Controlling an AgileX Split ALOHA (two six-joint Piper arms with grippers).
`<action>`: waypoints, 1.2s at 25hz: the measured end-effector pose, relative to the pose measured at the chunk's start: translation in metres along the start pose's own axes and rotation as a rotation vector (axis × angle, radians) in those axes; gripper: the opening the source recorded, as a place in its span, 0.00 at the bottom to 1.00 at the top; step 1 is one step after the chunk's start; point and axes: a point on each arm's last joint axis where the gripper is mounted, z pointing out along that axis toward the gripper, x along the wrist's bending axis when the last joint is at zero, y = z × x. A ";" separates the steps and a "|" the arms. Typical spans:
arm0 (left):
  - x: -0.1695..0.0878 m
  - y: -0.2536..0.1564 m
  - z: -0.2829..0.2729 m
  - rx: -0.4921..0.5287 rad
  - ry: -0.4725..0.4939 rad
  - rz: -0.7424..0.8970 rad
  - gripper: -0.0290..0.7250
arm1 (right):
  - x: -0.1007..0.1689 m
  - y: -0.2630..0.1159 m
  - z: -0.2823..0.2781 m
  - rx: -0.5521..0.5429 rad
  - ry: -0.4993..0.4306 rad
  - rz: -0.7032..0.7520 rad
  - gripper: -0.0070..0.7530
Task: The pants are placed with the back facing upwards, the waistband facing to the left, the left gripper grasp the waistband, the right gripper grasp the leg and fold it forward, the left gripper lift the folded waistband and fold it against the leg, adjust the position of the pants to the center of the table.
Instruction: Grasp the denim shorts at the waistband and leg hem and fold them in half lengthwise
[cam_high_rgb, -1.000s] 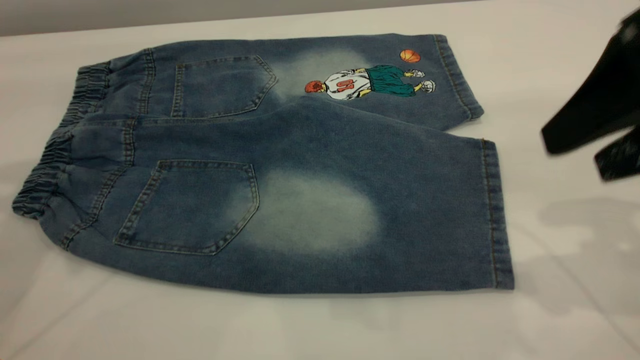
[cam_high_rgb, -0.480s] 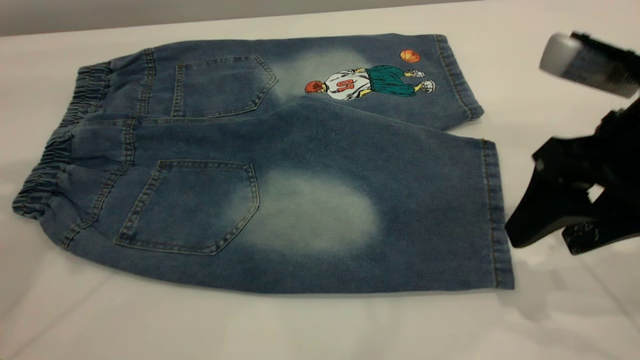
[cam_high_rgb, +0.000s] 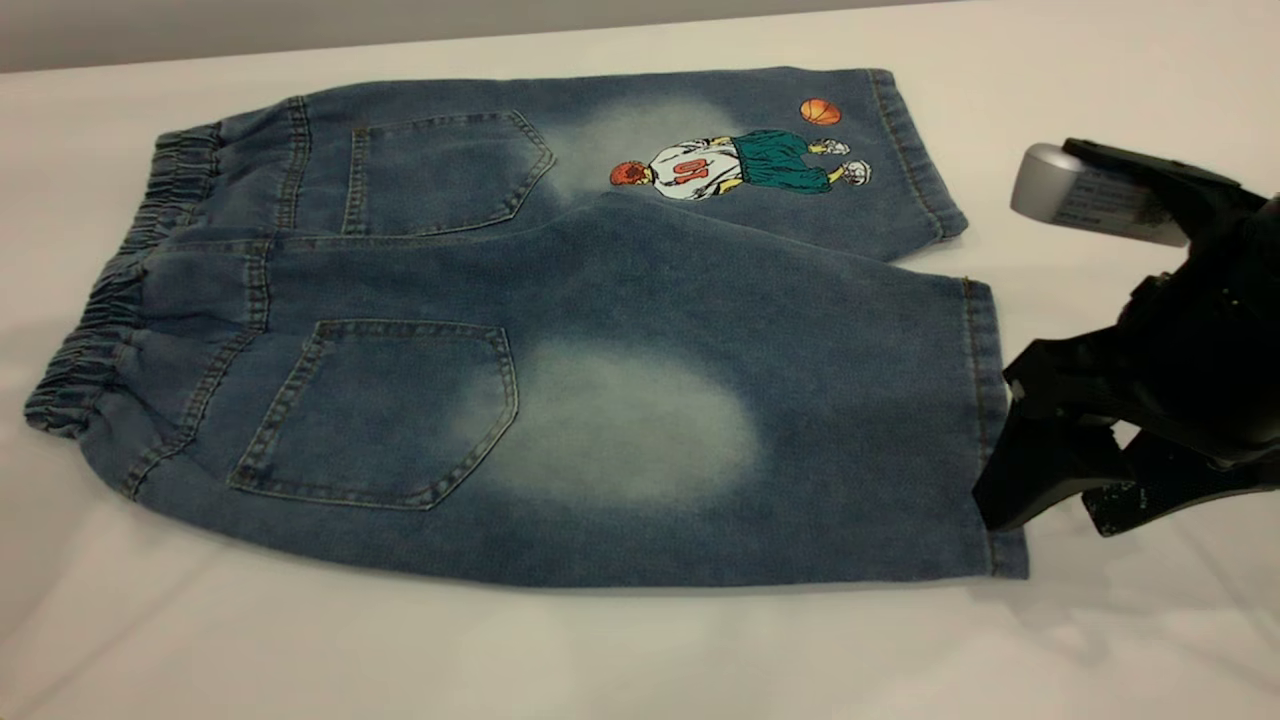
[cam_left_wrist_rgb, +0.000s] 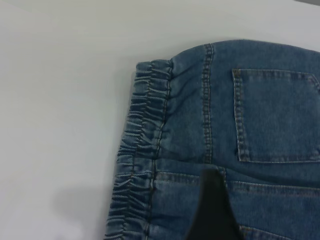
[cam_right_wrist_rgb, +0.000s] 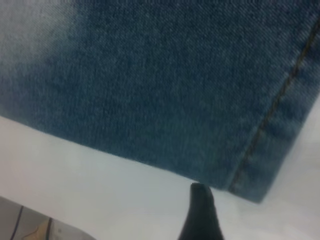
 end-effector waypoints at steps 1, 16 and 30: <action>0.000 0.000 0.000 0.001 0.000 0.000 0.64 | 0.000 0.000 0.001 0.005 0.002 0.004 0.61; 0.000 0.000 0.000 0.004 0.000 -0.001 0.64 | -0.005 -0.003 0.018 0.034 0.025 0.019 0.61; 0.000 0.000 0.000 0.004 0.000 -0.004 0.64 | 0.002 0.000 0.019 0.021 0.051 -0.002 0.61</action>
